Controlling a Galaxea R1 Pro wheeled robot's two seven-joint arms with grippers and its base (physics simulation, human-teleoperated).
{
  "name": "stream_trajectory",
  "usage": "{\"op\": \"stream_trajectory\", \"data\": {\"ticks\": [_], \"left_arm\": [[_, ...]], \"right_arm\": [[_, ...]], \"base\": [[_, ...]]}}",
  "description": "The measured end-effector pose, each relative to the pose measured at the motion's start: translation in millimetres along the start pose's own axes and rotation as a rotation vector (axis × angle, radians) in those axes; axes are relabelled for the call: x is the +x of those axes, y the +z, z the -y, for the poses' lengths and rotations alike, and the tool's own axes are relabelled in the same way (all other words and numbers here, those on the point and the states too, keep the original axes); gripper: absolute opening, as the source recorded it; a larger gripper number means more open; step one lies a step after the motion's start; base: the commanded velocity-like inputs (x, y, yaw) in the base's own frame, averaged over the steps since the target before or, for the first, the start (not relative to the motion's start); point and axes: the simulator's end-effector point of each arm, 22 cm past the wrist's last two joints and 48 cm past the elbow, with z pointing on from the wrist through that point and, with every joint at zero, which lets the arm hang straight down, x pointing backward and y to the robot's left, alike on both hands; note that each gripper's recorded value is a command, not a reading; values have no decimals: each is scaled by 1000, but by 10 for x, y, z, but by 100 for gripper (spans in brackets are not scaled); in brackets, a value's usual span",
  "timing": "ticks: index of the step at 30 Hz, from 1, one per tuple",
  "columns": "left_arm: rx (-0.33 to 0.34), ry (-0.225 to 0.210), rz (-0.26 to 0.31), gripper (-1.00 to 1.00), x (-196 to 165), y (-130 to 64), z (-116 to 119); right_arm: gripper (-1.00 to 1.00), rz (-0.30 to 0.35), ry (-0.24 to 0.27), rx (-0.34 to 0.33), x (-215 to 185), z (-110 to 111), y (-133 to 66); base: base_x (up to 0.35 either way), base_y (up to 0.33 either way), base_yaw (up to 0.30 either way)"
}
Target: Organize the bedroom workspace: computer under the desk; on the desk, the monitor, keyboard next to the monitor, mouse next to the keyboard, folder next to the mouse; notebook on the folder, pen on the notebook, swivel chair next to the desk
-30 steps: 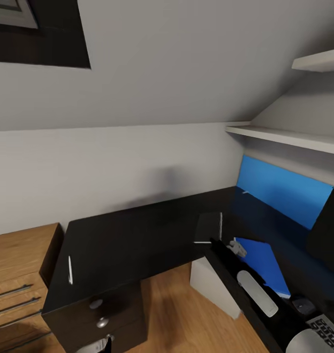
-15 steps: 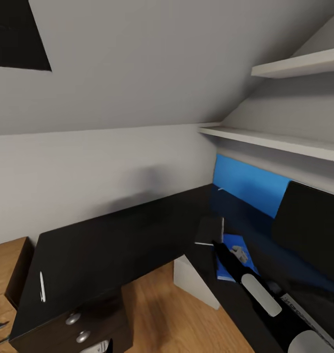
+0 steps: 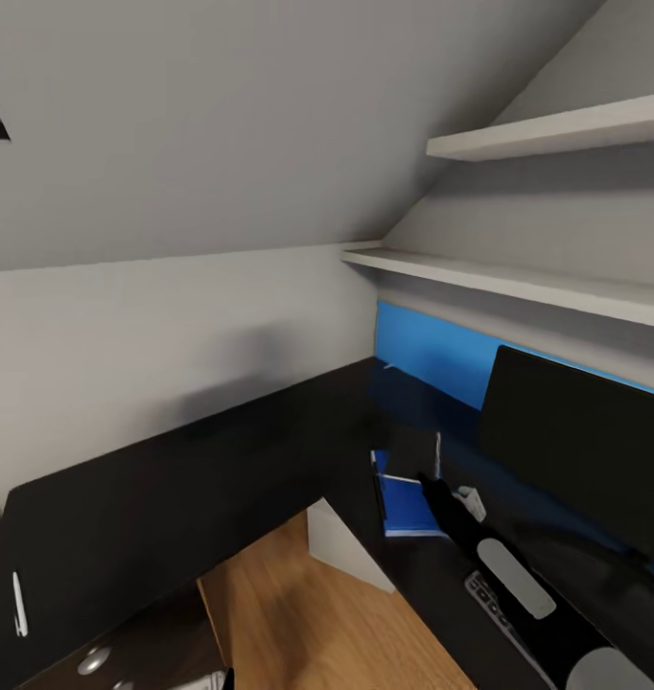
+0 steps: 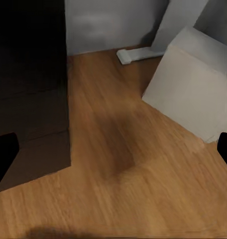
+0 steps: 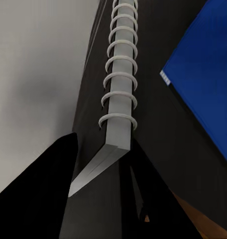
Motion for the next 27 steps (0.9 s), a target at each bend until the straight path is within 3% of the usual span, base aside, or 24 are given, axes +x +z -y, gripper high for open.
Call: {"op": "stream_trajectory", "data": {"ticks": [4, 15, 27], "left_arm": [[35, 26, -16, 100, 79, -39, 132], [49, 58, -49, 100, 250, -92, 174], [57, 37, -54, 100, 328, -56, 314]], "right_arm": [[-100, -10, 13, 6, 30, 31, 1], [-100, -17, 18, 12, 62, 52, 2], [-100, -15, 17, 17, 68, 136, 38]], "base": [[0, 0, -66], [0, 0, -7], [0, 0, 0]]}}
